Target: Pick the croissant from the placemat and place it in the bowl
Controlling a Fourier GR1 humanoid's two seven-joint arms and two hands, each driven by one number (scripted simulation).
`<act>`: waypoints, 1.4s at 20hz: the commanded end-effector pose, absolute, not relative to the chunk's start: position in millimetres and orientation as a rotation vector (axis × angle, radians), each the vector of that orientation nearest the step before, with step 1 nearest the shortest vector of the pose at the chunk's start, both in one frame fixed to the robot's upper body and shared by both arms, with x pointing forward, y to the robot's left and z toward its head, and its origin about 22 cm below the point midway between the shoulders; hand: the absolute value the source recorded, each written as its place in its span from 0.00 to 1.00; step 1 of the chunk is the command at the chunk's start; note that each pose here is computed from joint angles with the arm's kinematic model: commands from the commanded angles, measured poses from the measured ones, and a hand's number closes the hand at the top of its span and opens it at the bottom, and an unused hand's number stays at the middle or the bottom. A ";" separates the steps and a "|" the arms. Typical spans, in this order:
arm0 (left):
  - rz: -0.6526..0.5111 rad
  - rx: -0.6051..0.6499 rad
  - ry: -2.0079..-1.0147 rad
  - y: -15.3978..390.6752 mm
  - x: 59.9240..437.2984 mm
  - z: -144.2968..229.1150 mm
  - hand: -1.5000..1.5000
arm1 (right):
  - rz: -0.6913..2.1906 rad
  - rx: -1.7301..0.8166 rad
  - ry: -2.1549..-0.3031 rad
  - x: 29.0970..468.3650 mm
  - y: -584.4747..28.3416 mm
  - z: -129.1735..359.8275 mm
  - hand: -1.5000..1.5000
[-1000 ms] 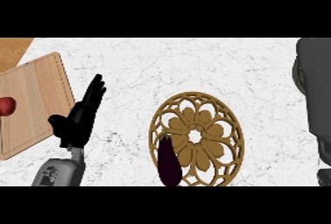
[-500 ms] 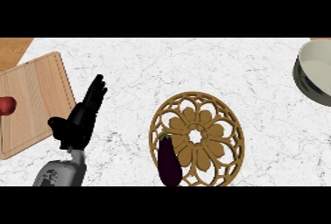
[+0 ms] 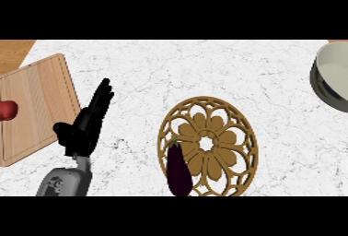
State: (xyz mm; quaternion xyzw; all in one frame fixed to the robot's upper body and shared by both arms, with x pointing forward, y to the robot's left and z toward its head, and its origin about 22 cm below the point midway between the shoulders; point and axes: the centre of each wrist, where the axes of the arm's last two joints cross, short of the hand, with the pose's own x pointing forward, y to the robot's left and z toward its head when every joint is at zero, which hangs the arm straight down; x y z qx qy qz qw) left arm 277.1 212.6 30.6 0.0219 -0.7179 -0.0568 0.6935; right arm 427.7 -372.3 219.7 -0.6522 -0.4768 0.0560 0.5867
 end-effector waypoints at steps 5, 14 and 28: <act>-0.130 0.041 -1.622 203.0 267.6 35.4 0.50 | 0.130 -1.546 -1.008 404.8 -441.2 183.3 1.00; -0.129 0.033 -1.615 210.6 279.6 35.1 0.50 | 0.035 -1.240 -0.995 370.7 -481.3 126.1 0.00; -0.114 0.049 -1.598 213.6 271.6 50.7 0.50 | -0.198 -1.235 -1.434 368.1 -488.4 145.8 0.00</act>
